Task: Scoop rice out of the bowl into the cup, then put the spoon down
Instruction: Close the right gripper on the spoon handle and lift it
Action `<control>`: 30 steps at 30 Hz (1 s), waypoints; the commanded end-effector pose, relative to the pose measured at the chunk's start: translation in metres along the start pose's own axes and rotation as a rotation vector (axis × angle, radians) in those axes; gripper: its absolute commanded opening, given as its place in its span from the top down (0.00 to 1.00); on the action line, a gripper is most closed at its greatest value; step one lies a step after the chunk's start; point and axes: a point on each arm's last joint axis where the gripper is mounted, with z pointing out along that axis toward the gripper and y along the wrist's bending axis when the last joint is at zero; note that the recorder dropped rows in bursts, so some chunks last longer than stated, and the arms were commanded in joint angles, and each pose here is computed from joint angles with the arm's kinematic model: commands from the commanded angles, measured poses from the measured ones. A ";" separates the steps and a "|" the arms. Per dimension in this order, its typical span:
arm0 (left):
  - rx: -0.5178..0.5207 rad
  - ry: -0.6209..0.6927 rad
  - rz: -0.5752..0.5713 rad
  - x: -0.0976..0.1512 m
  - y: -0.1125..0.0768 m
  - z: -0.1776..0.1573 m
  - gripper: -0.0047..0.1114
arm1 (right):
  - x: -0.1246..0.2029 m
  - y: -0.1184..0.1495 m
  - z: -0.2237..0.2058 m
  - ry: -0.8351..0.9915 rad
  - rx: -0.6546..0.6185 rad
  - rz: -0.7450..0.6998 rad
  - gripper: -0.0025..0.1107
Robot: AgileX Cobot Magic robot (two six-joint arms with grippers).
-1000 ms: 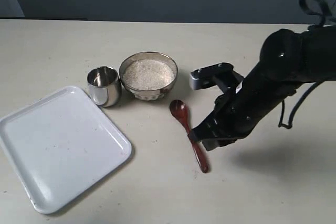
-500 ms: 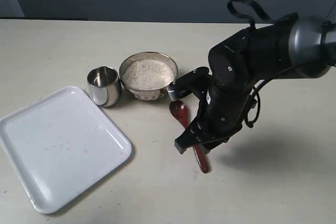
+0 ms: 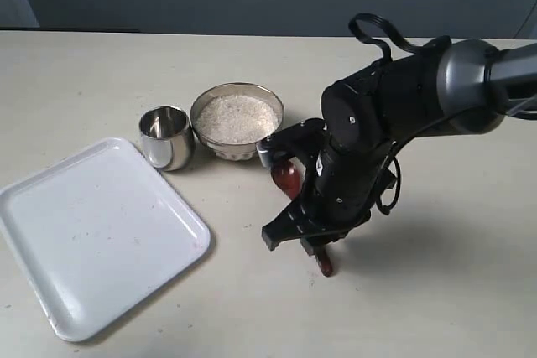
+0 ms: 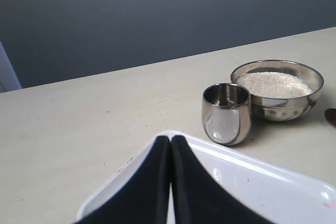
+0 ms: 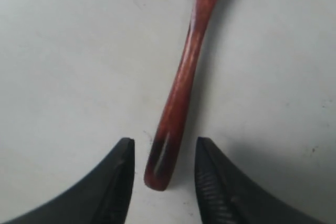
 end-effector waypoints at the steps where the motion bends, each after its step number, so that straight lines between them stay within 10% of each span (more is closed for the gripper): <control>1: 0.001 -0.022 -0.005 -0.002 0.000 -0.001 0.96 | -0.002 0.001 0.008 0.007 -0.006 0.011 0.64; 8: 0.001 -0.022 -0.005 -0.002 0.000 -0.001 0.96 | 0.000 0.001 0.026 0.064 -0.009 0.028 0.66; 13: 0.001 -0.022 -0.005 -0.002 0.000 -0.001 0.96 | 0.001 0.001 0.026 0.081 -0.008 0.011 0.98; 24: 0.001 -0.022 -0.005 -0.002 0.000 -0.001 0.96 | 0.015 0.002 -0.028 0.135 -0.019 -0.237 0.99; 30: 0.001 -0.022 -0.005 -0.002 0.000 -0.001 0.96 | -0.006 -0.013 -0.093 0.118 0.210 -0.470 0.99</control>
